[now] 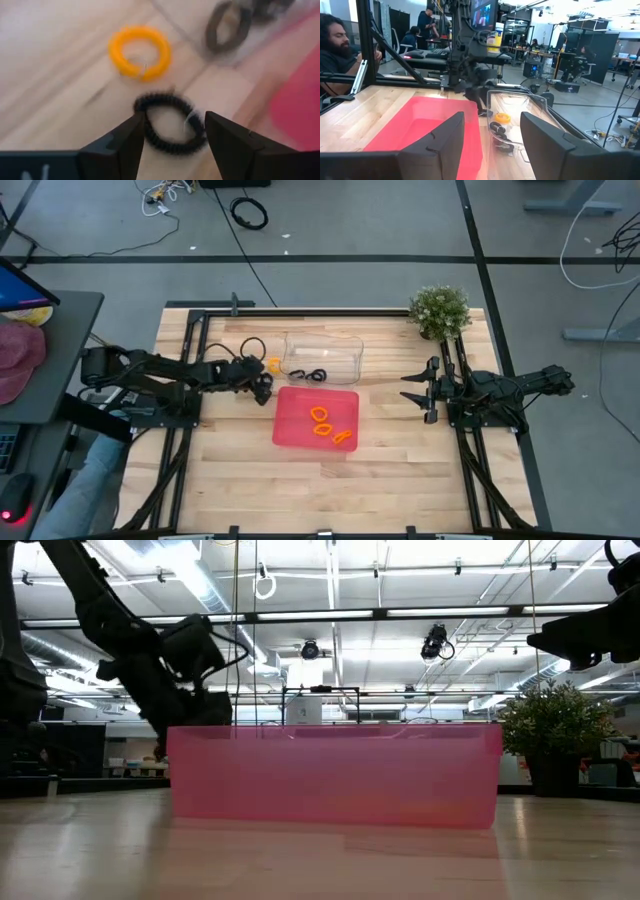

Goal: Sort spring keychains
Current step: Put the black spring keychain into the transparent bin

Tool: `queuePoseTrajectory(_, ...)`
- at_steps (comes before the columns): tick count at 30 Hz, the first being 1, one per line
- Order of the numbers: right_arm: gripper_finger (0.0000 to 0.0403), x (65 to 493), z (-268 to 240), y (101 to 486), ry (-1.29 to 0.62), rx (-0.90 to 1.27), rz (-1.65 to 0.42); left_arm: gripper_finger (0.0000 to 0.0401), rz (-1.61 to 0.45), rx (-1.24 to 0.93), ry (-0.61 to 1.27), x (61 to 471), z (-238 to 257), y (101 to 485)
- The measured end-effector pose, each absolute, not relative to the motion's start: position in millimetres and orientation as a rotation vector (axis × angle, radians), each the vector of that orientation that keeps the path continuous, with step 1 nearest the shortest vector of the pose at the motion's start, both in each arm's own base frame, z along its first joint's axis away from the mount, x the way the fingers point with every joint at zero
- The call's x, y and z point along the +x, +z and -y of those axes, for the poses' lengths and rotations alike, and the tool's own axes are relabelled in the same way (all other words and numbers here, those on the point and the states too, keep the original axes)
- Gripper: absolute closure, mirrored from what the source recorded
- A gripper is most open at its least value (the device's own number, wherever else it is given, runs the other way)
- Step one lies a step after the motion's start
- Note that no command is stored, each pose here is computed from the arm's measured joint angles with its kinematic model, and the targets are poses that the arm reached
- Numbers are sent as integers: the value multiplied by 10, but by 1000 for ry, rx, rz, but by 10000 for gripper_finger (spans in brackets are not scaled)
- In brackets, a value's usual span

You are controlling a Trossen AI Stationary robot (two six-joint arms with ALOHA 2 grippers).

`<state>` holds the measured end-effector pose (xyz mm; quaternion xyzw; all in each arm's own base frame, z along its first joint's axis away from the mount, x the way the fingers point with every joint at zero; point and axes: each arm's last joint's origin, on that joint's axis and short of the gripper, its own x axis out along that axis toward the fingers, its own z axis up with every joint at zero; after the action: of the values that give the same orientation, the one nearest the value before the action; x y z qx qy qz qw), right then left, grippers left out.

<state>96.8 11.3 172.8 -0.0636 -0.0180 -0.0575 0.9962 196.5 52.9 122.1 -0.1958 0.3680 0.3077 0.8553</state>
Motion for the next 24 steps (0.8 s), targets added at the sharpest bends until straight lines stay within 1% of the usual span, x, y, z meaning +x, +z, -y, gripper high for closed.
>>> queuePoseTrajectory(2, 204, 968, -113, 1729, -115, -127, 36, 200, -827, -372, 646, 1928, -546, 1148)
queuePoseTrajectory(3, 204, 968, -113, 1729, -115, -127, 36, 218, -877, -369, 651, 1912, -559, 1126)
queuePoseTrajectory(4, 204, 968, -113, 1729, -115, -127, 36, 247, -938, -378, 657, 1885, -567, 1104)
queuePoseTrajectory(6, 204, 968, -113, 1729, -115, -128, 36, 341, -1051, -393, 650, 1845, -572, 1106)
queuePoseTrajectory(7, 204, 968, -113, 1729, -115, -127, 36, 367, -1085, -392, 658, 1842, -571, 1126)
queuePoseTrajectory(8, 204, 968, -113, 1728, -115, -128, 36, 377, -1108, -379, 657, 1843, -547, 1153)
queuePoseTrajectory(11, 204, 968, -113, 1729, -115, -128, 36, 391, -1099, -289, 622, 1882, -393, 1330)
queuePoseTrajectory(12, 204, 968, -113, 1729, -115, -127, 36, 391, -1054, -257, 612, 1923, -332, 1430)
queuePoseTrajectory(14, 204, 968, -113, 1729, -115, -127, 36, 392, -894, -192, 619, 2042, -222, 1742)
queuePoseTrajectory(16, 204, 968, -113, 1729, -115, -127, 36, 392, -833, -126, 655, 2037, -110, 1944)
queuePoseTrajectory(18, 204, 968, -113, 1729, -115, -127, 36, 393, -819, -96, 659, 2014, 2, 2044)
queuePoseTrajectory(21, 204, 968, -113, 1730, -115, -127, 38, 393, -749, -96, 595, 2062, 166, 2193)
queuePoseTrajectory(24, 204, 967, -113, 1733, -115, -126, 41, 393, -720, -75, 527, 2106, 298, 2242)
